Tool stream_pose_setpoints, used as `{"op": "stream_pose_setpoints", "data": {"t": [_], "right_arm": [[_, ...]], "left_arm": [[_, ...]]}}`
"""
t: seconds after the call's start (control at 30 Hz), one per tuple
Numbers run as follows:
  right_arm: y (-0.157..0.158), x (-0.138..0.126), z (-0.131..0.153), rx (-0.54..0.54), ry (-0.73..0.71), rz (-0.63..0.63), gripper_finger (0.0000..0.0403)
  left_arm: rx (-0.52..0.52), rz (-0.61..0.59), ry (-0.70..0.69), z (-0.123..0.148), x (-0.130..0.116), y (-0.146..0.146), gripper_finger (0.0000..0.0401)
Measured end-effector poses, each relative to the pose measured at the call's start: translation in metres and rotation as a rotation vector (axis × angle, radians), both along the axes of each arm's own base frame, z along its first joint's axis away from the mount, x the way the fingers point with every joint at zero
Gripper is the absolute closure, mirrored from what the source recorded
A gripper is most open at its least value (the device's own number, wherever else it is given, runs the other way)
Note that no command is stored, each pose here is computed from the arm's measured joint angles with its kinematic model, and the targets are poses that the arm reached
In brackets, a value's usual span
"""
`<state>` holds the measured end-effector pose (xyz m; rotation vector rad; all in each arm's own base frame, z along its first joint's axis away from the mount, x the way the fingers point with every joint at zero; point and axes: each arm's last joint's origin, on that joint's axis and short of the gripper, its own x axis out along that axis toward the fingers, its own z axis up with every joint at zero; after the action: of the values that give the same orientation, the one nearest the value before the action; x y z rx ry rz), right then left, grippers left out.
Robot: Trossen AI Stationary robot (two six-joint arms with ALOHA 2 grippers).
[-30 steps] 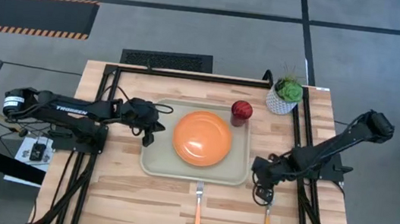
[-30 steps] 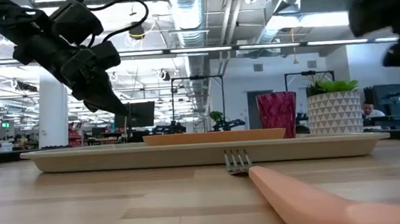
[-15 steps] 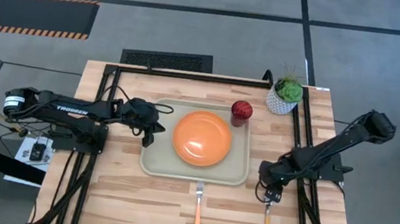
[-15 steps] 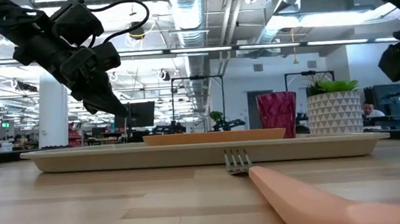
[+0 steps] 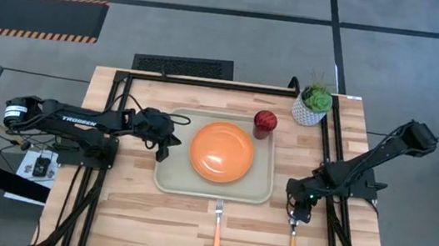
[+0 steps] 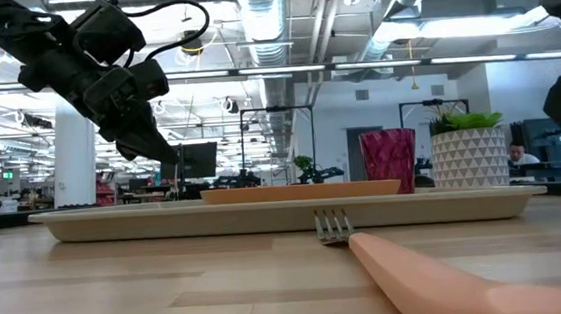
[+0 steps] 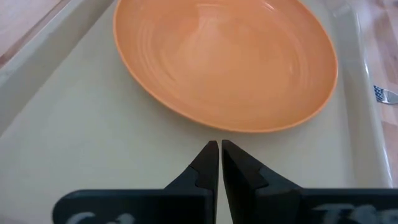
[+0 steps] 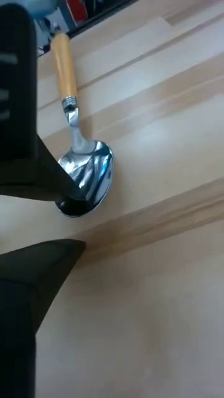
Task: Pick and place plate/cup/fork/spoon on tray
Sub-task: Put the orange spoon to the left of the orange plate on the gray serving tray
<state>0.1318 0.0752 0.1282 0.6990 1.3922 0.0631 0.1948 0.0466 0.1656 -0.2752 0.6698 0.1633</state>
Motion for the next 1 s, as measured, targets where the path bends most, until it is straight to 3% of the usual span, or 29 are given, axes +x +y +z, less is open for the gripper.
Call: {"op": "stream_pose_setpoints", "data": {"t": [0.4, 0.7, 1.0], "right_arm": [[0.0009, 0.0006, -0.0036, 0.033, -0.04, 0.018, 0.0309], [0.0026, 0.0037, -0.0015, 0.056, -0.073, 0.022, 0.0392], [0.0034, 0.0066, 0.0, 0.07, -0.084, -0.041, 0.0396]], "left_arm": [[-0.002, 0.001, 0.002, -0.0001, -0.0001, 0.0, 0.0395], [-0.001, 0.0, 0.001, -0.0001, -0.0001, 0.0, 0.0395], [0.006, -0.006, 0.006, -0.0004, -0.0003, -0.0001, 0.0395]]}}
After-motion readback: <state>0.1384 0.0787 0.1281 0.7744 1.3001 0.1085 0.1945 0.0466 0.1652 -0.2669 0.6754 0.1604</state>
